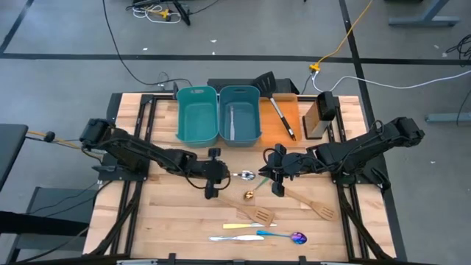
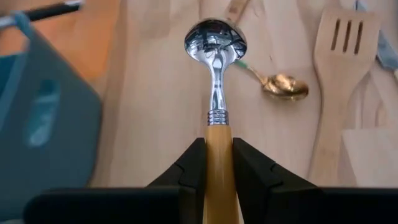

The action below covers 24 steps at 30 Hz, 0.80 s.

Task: Pick & Place Kitchen Items
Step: Put the yellow spoon into the green bin

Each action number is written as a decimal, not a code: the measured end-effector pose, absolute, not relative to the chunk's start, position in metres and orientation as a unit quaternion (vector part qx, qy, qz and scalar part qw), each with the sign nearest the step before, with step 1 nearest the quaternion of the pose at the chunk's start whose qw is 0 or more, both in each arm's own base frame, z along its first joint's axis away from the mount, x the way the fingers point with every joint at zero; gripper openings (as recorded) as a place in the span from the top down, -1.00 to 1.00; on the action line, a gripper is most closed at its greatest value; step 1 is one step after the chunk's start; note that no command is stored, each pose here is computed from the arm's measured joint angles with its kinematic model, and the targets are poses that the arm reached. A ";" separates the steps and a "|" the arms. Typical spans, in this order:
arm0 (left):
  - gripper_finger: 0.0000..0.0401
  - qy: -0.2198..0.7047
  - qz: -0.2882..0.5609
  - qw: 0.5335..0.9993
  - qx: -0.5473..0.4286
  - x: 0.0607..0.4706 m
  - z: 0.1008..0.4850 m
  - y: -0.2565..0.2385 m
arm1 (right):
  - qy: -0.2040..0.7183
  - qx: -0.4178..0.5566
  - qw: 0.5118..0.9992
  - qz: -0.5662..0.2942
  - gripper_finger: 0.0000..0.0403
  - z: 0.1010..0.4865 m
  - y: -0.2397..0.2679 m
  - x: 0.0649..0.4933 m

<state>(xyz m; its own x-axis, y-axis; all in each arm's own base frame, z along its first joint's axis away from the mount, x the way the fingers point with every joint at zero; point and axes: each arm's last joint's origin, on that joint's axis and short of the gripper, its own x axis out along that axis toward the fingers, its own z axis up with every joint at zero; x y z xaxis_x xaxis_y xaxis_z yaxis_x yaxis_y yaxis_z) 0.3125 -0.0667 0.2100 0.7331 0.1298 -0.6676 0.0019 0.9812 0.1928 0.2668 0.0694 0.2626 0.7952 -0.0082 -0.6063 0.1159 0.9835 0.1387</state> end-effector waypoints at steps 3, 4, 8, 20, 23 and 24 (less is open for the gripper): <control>0.69 0.364 0.043 0.927 0.080 0.304 0.220 -0.067 | 0.317 0.083 0.944 -0.032 0.66 0.263 0.069 0.267; 0.69 0.357 0.045 0.930 0.074 0.302 0.225 -0.067 | 0.315 0.083 0.945 -0.031 0.66 0.263 0.070 0.267; 0.69 0.350 0.048 0.933 0.063 0.291 0.237 -0.068 | 0.315 0.080 0.945 -0.030 0.66 0.263 0.070 0.267; 0.69 0.316 0.145 0.937 0.039 0.254 0.275 -0.055 | 0.309 0.074 0.948 -0.031 0.66 0.264 0.070 0.268; 0.69 0.311 0.169 0.935 0.037 0.245 0.282 -0.051 | 0.304 0.072 0.949 -0.035 0.66 0.265 0.069 0.268; 0.69 0.303 0.173 0.937 0.034 0.244 0.285 -0.050 | 0.305 0.070 0.949 -0.035 0.66 0.265 0.069 0.268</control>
